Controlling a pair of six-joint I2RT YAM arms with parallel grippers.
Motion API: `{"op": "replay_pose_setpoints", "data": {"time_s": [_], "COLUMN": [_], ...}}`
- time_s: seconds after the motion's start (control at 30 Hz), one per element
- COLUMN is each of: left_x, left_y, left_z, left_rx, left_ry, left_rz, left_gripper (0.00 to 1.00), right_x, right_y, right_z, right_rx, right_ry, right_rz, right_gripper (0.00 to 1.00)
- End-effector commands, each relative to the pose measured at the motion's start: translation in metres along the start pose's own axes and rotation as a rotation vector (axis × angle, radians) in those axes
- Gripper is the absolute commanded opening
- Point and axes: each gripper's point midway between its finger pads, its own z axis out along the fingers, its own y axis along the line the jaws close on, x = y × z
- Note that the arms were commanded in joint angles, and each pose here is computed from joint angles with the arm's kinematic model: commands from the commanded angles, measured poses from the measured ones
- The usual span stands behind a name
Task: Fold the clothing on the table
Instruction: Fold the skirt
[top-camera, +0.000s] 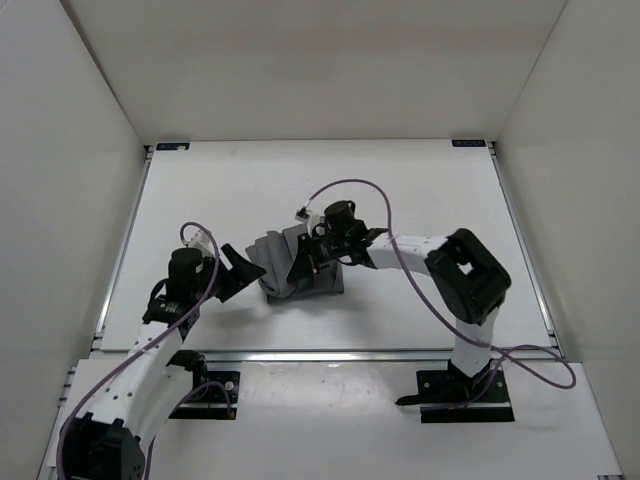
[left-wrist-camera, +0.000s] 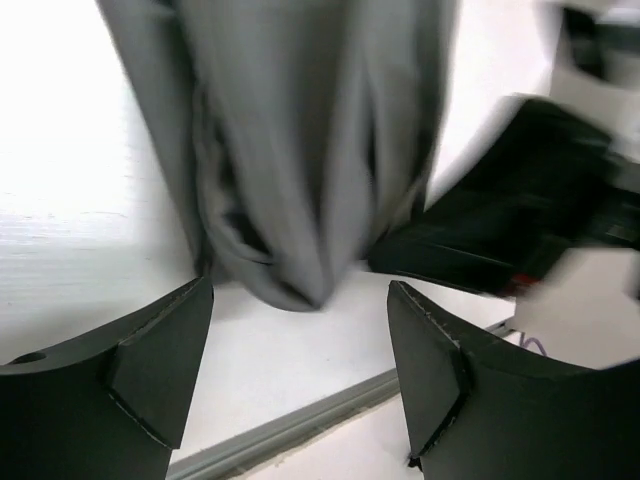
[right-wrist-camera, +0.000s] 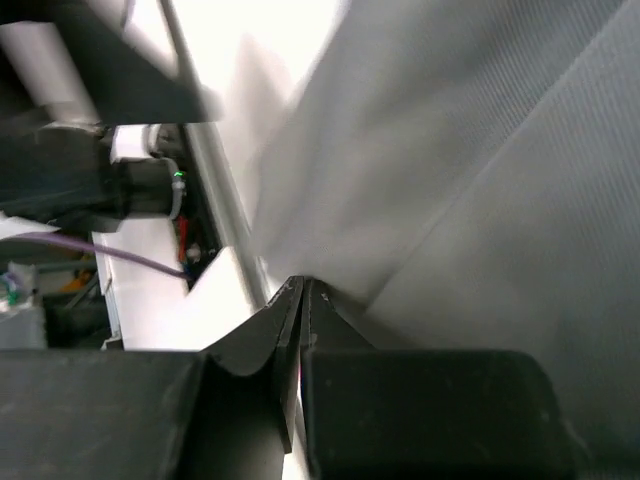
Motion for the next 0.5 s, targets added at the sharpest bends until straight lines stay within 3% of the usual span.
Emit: {"op": "replay_pose_setpoints", "data": {"time_s": [0.0, 0.13, 0.23, 0.33, 0.47], "left_x": [-0.008, -0.018, -0.020, -0.021, -0.028], "left_y": [-0.014, -0.023, -0.026, -0.033, -0.044], "left_z": [-0.017, -0.029, -0.034, -0.036, -0.043], "left_rx": [-0.004, 0.008, 0.010, 0.037, 0.062], "left_ry": [-0.023, -0.083, -0.085, -0.076, -0.090], "left_rz": [0.014, 0.014, 0.041, 0.064, 0.109], "left_gripper": [0.81, 0.81, 0.82, 0.71, 0.67], "right_x": [-0.010, -0.010, -0.020, -0.043, -0.087], "right_y": [-0.005, -0.040, -0.040, -0.026, 0.020], "right_z": [0.034, 0.072, 0.082, 0.063, 0.001], "right_rx": [-0.035, 0.040, 0.075, 0.103, 0.134], "right_ry": [0.000, 0.047, 0.061, 0.007, -0.162], "right_rz": [-0.006, 0.040, 0.002, -0.057, -0.157], "right_gripper": [0.00, 0.01, 0.00, 0.00, 0.00]}}
